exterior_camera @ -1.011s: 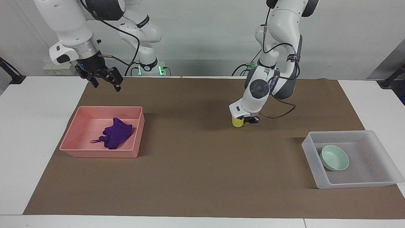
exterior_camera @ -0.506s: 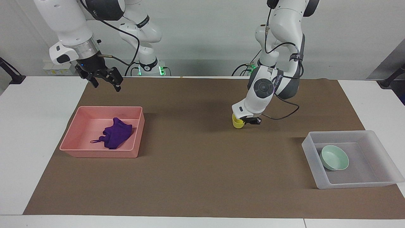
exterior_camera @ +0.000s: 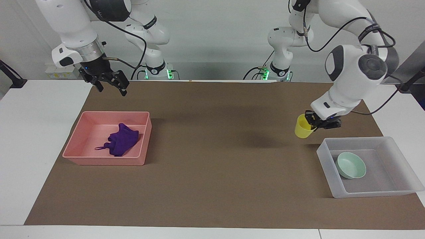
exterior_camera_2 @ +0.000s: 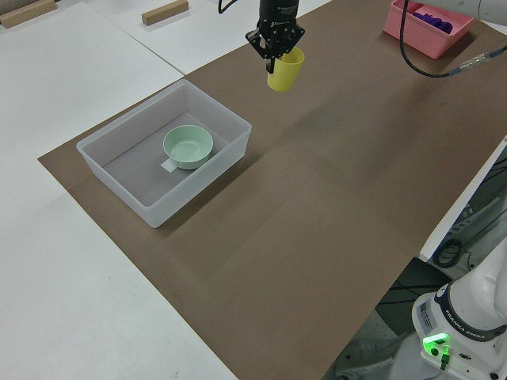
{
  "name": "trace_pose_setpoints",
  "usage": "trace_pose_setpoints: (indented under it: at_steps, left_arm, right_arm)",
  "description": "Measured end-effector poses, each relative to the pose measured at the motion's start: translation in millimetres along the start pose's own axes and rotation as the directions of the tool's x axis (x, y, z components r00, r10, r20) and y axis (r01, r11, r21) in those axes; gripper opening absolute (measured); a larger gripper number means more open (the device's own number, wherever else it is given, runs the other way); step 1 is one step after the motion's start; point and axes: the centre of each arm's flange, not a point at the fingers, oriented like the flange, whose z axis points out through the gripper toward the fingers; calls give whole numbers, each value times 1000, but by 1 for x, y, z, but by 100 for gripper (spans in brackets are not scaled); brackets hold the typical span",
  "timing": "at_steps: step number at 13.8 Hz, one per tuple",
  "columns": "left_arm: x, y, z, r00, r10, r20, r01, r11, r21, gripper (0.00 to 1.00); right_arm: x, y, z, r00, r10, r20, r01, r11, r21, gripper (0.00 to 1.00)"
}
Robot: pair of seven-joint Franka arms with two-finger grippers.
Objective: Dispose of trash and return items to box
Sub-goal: 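Carry the yellow cup with the left gripper into the clear box, then release the yellow cup beside the bowl and hold the left gripper there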
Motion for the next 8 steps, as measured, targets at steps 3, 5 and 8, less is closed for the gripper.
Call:
trace_pose_setpoints:
  at_steps: [3, 5, 8]
  left_arm:
    - [-8, -74, 9, 995, 37, -89, -34, 998, 44, 3]
    - [-14, -120, 35, 991, 45, -125, -37, 997, 66, 3]
    - [-11, -152, 77, 989, 35, -141, -26, 997, 68, 3]
  right_arm:
    - [0, 0, 0, 1000, 0, -1, 0, 1000, 0, 100]
    - [-1, 0, -2, 1000, -1, -3, 1, 1000, 0, 100]
    - [-3, -1, -4, 1000, -3, -8, 3, 1000, 1, 100]
